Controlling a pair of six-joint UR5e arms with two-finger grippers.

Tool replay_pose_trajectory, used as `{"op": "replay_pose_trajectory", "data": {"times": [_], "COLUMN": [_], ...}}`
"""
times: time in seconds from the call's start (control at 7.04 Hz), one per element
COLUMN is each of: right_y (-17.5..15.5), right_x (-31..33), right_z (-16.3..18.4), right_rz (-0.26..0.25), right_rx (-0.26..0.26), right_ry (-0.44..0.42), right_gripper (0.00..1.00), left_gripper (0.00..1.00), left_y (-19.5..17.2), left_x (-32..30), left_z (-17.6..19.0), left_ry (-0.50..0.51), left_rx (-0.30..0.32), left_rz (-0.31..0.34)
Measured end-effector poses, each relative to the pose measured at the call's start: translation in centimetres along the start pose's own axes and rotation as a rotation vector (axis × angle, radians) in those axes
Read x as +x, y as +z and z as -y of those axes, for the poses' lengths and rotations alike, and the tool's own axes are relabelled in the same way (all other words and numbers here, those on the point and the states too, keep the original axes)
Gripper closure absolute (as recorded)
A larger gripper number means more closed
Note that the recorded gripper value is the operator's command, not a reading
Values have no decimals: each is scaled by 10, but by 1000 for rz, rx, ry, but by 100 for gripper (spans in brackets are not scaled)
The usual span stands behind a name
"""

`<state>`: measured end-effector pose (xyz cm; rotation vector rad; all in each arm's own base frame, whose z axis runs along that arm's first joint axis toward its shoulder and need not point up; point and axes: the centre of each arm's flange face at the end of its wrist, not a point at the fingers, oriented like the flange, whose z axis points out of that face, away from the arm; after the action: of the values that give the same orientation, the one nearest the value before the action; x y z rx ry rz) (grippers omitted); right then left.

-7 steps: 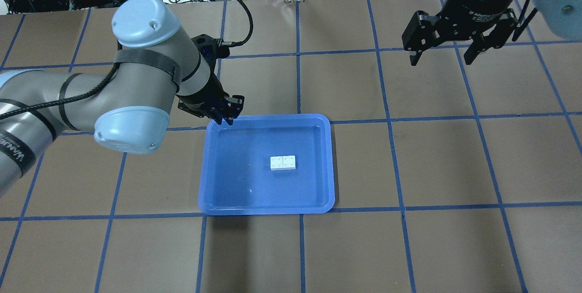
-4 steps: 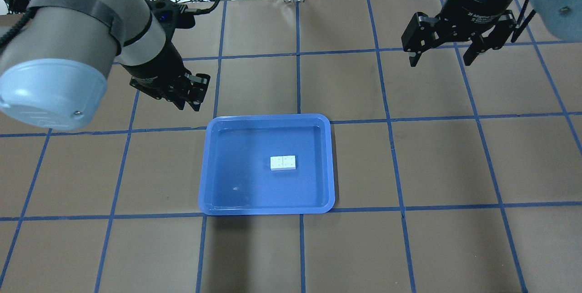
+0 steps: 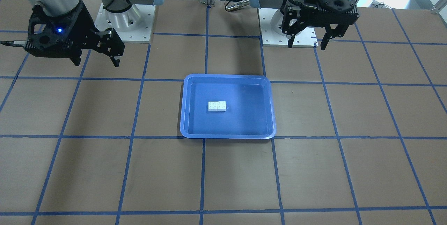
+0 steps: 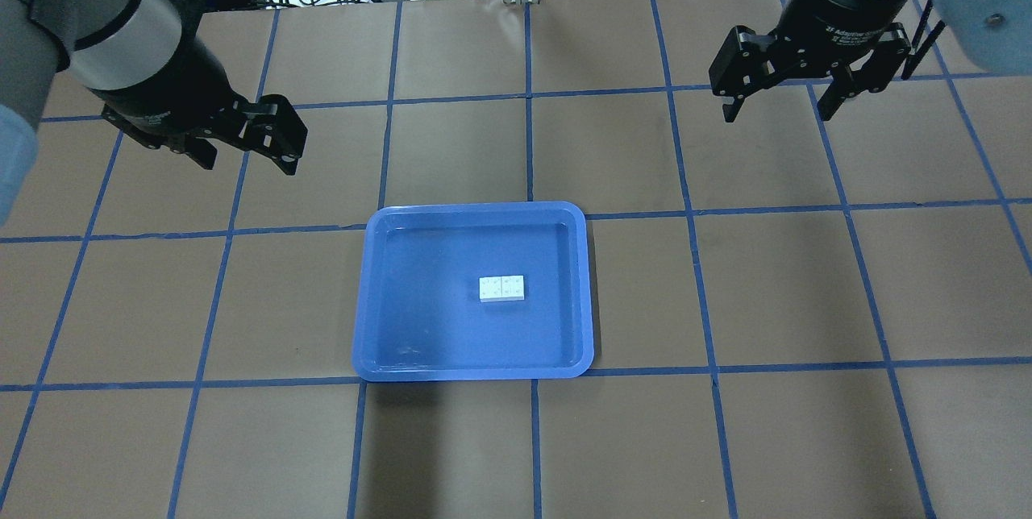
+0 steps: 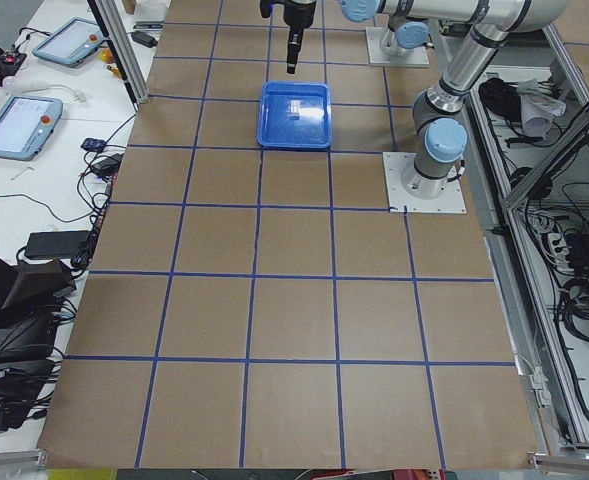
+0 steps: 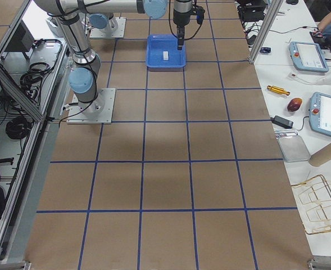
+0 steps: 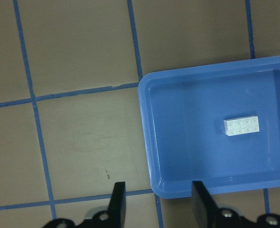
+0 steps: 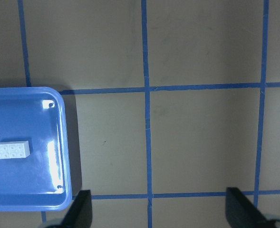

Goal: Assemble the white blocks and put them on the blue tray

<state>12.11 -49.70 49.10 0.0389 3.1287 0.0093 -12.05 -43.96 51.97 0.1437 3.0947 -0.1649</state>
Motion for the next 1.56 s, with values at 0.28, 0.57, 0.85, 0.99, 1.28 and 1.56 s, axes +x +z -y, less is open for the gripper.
{"op": "replay_pose_trajectory", "data": {"times": [0.28, 0.57, 0.85, 0.99, 1.28, 1.56], "right_y": [8, 15, 17, 16, 15, 15], "right_x": [0, 1, 1, 1, 0, 0], "right_z": [-1, -3, -5, -6, -6, -6], "right_rz": [-2, -3, -6, -5, -2, -1], "right_rx": [-14, -29, -33, -31, -30, -29], "right_ry": [0, 2, 2, 2, 3, 2], "right_gripper": [0, 0, 0, 0, 0, 0], "left_gripper": [0, 0, 0, 0, 0, 0], "left_y": [-6, -31, -23, -15, -9, -11], "left_x": [-27, -16, -4, -2, -1, -2], "left_z": [18, 25, 38, 43, 50, 52], "left_ry": [-41, -21, 14, 34, 66, 71], "left_rx": [-20, -35, -62, -77, -85, -77], "left_rz": [1, -7, -15, -19, -18, -18]}}
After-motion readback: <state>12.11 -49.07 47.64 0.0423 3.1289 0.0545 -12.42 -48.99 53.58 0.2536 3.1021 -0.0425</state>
